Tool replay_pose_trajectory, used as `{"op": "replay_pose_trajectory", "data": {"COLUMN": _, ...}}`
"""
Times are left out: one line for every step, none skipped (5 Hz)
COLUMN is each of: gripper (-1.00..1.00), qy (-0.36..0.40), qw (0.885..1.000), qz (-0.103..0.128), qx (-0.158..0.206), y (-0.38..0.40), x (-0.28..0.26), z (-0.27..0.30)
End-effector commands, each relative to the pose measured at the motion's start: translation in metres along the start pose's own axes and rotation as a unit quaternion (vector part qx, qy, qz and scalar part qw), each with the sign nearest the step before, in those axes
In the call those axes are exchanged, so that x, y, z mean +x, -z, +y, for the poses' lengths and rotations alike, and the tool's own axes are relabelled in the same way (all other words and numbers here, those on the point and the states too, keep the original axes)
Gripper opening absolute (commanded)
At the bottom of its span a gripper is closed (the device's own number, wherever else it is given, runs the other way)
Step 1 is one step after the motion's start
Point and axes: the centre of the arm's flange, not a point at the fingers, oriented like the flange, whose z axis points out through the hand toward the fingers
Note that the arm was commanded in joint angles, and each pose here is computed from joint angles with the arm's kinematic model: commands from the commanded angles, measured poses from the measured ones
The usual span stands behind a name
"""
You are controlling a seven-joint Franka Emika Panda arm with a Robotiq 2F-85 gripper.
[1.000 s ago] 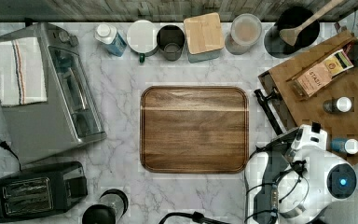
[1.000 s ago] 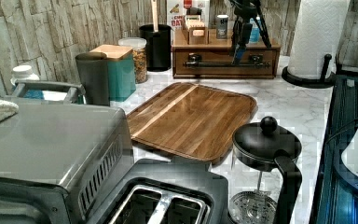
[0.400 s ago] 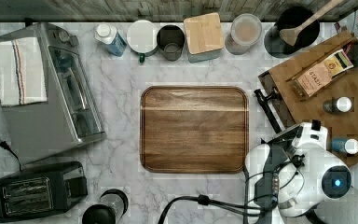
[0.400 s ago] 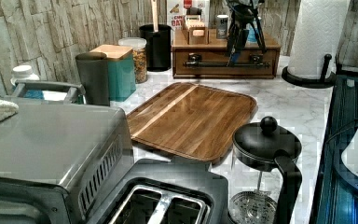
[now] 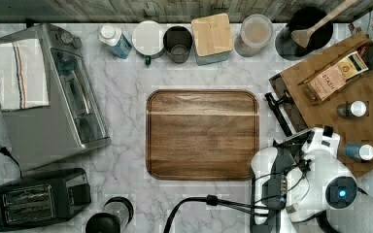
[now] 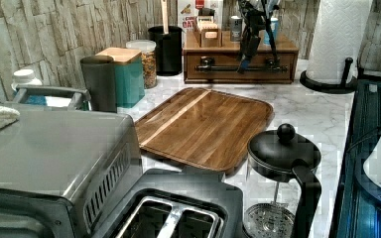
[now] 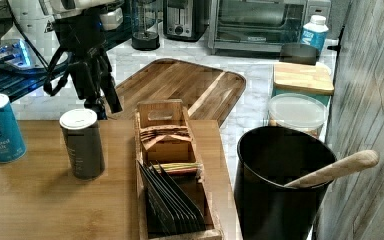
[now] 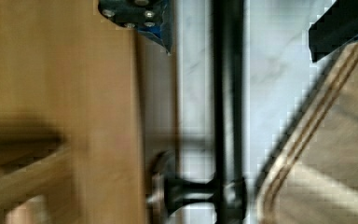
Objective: Open the drawer.
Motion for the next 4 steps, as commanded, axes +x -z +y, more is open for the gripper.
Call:
{"op": "replay_pose_trajectory", "data": {"gripper": 1.00, "qy": 0.030, "qw": 0.999, "qz": -0.003, "qx": 0.026, "y": -0.014, "x": 0.010, "z": -0.028}}
{"op": "replay_pose_trajectory", "data": {"gripper": 1.00, "qy": 0.037, "qw": 0.999, "qz": -0.016, "qx": 0.028, "y": -0.018, "x": 0.007, "z": -0.034}}
{"op": "replay_pose_trajectory", "data": {"gripper": 1.00, "qy": 0.057, "qw": 0.996, "qz": -0.054, "qx": 0.051, "y": -0.016, "x": 0.013, "z": -0.034}}
{"op": "replay_pose_trajectory", "data": {"gripper": 1.00, "qy": 0.092, "qw": 0.987, "qz": -0.093, "qx": 0.094, "y": -0.019, "x": 0.021, "z": -0.033}}
